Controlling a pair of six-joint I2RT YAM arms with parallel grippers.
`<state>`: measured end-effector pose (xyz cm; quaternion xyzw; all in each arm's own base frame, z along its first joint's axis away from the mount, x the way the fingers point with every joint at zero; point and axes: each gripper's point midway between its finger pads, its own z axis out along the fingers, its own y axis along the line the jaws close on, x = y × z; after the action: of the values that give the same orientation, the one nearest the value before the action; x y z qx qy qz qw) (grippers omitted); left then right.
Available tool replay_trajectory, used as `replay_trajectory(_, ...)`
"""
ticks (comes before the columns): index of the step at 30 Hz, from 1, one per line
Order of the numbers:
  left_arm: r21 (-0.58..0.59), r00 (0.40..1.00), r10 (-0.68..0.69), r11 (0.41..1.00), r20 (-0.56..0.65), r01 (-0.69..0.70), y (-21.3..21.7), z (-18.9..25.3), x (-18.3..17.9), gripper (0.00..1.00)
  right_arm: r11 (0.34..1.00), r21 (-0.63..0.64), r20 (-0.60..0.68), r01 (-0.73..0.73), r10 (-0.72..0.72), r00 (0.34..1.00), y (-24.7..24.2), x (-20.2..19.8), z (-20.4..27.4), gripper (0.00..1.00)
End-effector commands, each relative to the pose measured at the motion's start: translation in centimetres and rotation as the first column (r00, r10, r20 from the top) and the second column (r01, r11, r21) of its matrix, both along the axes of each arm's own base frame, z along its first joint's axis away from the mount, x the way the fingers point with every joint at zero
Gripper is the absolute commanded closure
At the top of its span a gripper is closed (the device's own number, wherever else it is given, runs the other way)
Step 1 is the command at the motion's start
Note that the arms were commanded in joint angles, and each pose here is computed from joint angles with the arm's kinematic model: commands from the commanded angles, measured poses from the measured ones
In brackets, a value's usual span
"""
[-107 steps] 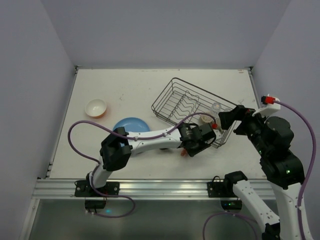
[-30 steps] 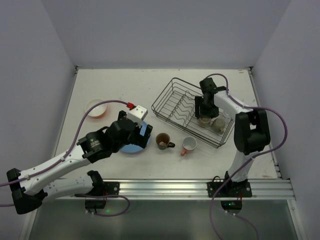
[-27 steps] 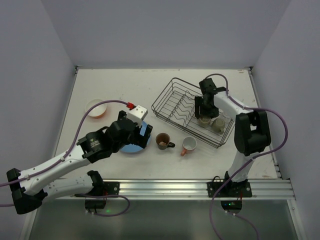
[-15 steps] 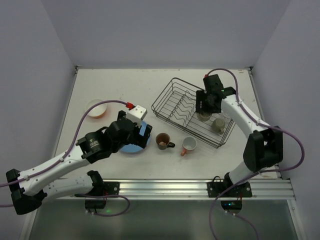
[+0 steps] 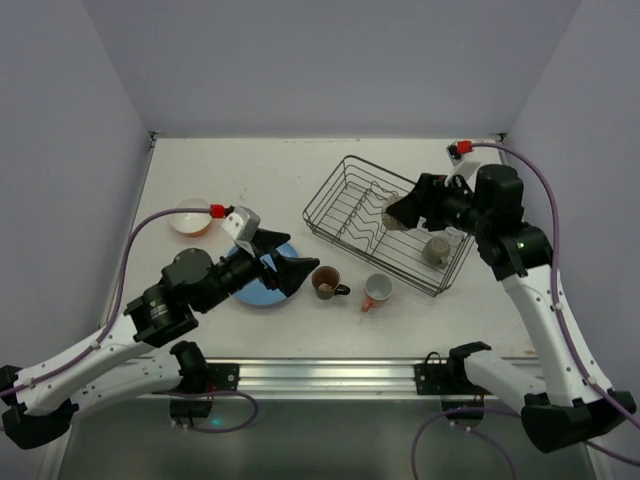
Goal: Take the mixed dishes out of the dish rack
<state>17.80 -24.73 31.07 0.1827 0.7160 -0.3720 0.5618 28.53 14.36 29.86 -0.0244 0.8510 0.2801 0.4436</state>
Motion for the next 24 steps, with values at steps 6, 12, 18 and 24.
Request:
replay_trajectory(6, -0.154, 0.824, -0.333, 0.883, 0.459, 0.443, -5.3, 8.7, -4.9, 0.0, 0.791, 0.415, 0.195, -0.45, 0.405, 0.893, 6.2, -9.3, 9.0, 1.0)
replay_trajectory(12, -0.124, 0.688, -0.398, 0.807, 0.606, 0.577, -6.2, 10.7, -7.3, 0.0, 0.629, 0.518, 0.254, -0.579, 0.533, 0.807, 7.1, -13.1, 11.5, 1.0)
replay_trajectory(18, -0.11, 0.643, -0.47, 0.751, 0.604, 0.651, -8.1, 11.1, -8.0, 0.1, 0.57, 0.533, 0.288, -0.625, 0.573, 0.767, 7.1, -14.7, 12.3, 1.0)
replay_trajectory(24, -0.103, 0.628, -0.49, 0.734, 0.605, 0.672, -9.5, 11.2, -8.4, 0.27, 0.545, 0.551, 0.292, -0.632, 0.583, 0.758, 7.1, -15.2, 12.4, 1.0)
